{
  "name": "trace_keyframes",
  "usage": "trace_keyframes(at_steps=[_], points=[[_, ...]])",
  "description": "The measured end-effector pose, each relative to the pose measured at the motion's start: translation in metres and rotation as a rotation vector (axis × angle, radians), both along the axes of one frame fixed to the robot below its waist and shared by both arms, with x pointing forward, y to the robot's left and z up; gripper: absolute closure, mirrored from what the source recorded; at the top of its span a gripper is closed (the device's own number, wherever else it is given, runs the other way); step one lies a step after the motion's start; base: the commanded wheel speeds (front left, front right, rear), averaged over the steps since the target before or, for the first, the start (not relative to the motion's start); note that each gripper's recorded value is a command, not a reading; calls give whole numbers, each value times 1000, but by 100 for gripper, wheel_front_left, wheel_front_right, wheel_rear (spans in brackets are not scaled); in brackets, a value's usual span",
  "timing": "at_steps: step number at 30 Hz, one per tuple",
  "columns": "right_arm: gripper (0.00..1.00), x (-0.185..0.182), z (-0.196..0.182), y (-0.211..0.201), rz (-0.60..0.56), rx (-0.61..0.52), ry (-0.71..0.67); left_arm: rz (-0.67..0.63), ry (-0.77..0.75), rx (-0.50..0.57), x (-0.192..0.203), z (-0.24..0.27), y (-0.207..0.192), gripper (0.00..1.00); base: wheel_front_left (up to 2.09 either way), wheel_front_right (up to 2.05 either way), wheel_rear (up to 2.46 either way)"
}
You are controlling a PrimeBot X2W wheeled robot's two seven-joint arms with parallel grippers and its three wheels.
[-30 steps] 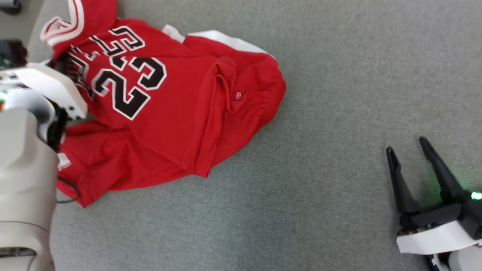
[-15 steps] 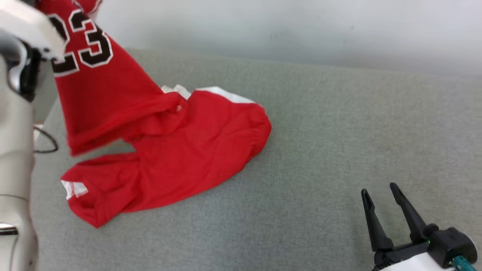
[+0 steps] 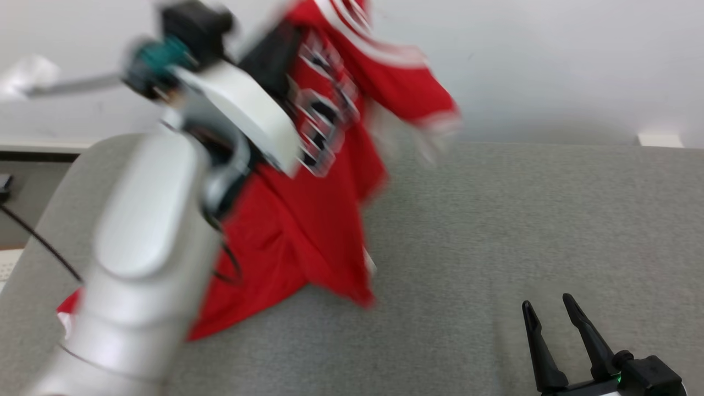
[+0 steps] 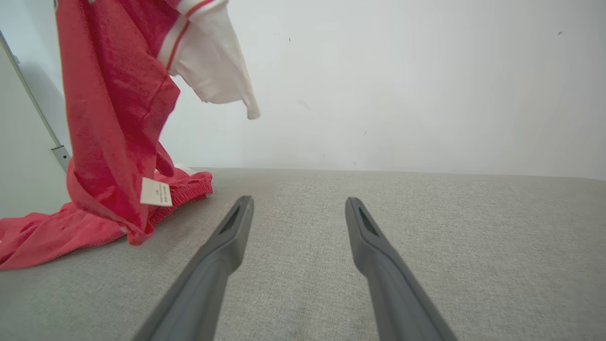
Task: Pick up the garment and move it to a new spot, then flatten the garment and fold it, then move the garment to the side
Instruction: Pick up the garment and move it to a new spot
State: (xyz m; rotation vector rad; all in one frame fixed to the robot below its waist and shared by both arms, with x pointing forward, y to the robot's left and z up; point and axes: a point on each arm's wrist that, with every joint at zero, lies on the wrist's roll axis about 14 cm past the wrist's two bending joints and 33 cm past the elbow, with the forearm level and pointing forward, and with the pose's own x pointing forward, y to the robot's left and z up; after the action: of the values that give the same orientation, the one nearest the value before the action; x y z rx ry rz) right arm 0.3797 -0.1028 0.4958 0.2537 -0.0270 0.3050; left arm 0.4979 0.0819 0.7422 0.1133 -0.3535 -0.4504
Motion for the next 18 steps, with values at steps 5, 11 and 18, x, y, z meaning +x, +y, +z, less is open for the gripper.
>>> trace_keyframes(at_steps=[5,11,18], points=[[0,-7,3,-16,-56,13,-5,-223,180,-55,-37,-73,-86,100,0,0,0],[0,-15,-1,-32,-110,18,9,-327,412,-56,-70,-168,-136,100,0,0,0],[0,-22,-12,-46,-156,17,46,-429,512,-55,-104,-224,-173,100,0,0,0]])
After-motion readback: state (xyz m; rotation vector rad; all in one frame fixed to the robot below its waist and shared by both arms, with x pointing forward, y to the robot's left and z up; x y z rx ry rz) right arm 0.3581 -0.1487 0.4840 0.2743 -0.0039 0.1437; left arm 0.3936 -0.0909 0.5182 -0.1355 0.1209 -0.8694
